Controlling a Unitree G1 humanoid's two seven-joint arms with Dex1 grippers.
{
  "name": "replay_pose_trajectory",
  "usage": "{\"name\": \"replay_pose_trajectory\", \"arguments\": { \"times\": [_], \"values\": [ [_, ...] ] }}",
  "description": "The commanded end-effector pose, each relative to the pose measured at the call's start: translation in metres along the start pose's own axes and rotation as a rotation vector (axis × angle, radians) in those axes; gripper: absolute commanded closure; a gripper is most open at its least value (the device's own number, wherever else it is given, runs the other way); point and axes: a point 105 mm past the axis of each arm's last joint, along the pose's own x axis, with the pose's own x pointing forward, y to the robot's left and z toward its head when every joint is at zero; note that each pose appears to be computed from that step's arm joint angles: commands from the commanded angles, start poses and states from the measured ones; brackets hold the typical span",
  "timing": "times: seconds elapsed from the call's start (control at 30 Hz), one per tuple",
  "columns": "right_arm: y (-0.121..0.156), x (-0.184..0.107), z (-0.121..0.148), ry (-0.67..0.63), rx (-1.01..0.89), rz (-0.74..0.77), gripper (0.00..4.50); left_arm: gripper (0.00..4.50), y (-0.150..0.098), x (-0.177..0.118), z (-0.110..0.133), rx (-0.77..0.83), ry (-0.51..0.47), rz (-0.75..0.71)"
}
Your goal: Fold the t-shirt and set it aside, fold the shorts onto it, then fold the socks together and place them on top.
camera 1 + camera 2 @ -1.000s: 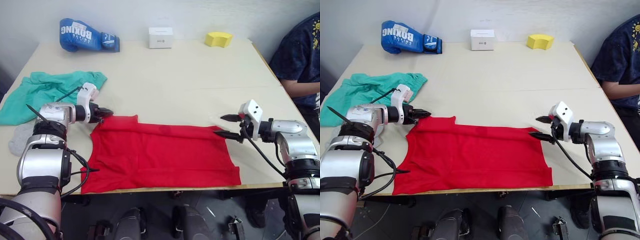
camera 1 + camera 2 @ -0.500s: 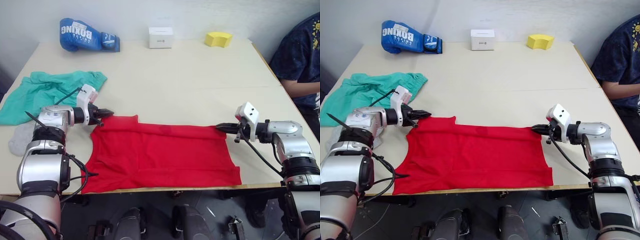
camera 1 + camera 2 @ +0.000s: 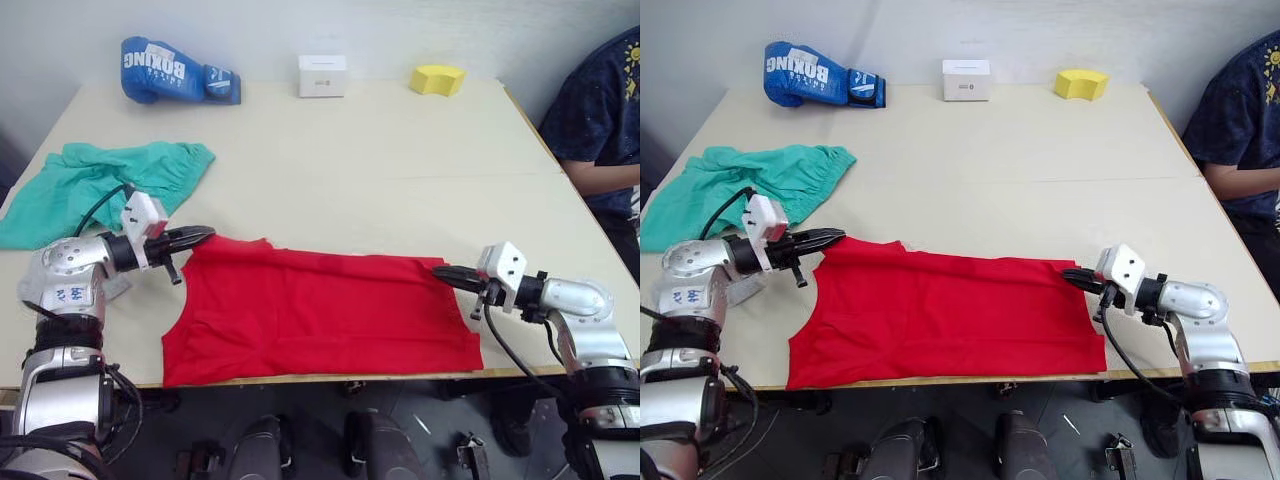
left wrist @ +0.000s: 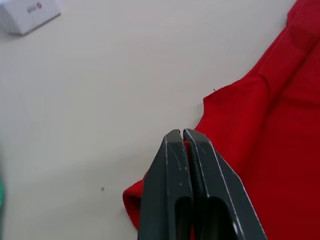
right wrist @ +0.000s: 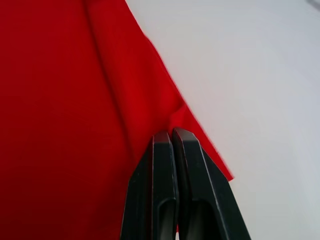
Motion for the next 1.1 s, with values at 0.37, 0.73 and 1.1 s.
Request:
{"name": "replay_pose_trajectory", "arguments": {
  "times": [0.37,0.73,1.1],
  "values": [
    [0.02,-0.009,-0.016,0.01,-0.255,-0.03,4.48,4.5,-0.066,-0.019,-0.004,0.751,0.067,-0.256],
    [0.028,-0.018,-0.029,0.05,-0.404,-0.02,4.48,4.5,-0.059,-0.029,-0.019,0.883,0.155,-0.217],
    [0.033,-0.039,-0.032,0.069,-0.209,0.021,2.5,2.29,-0.049,-0.056,-0.022,0.731,0.194,-0.103]
  ]
}}
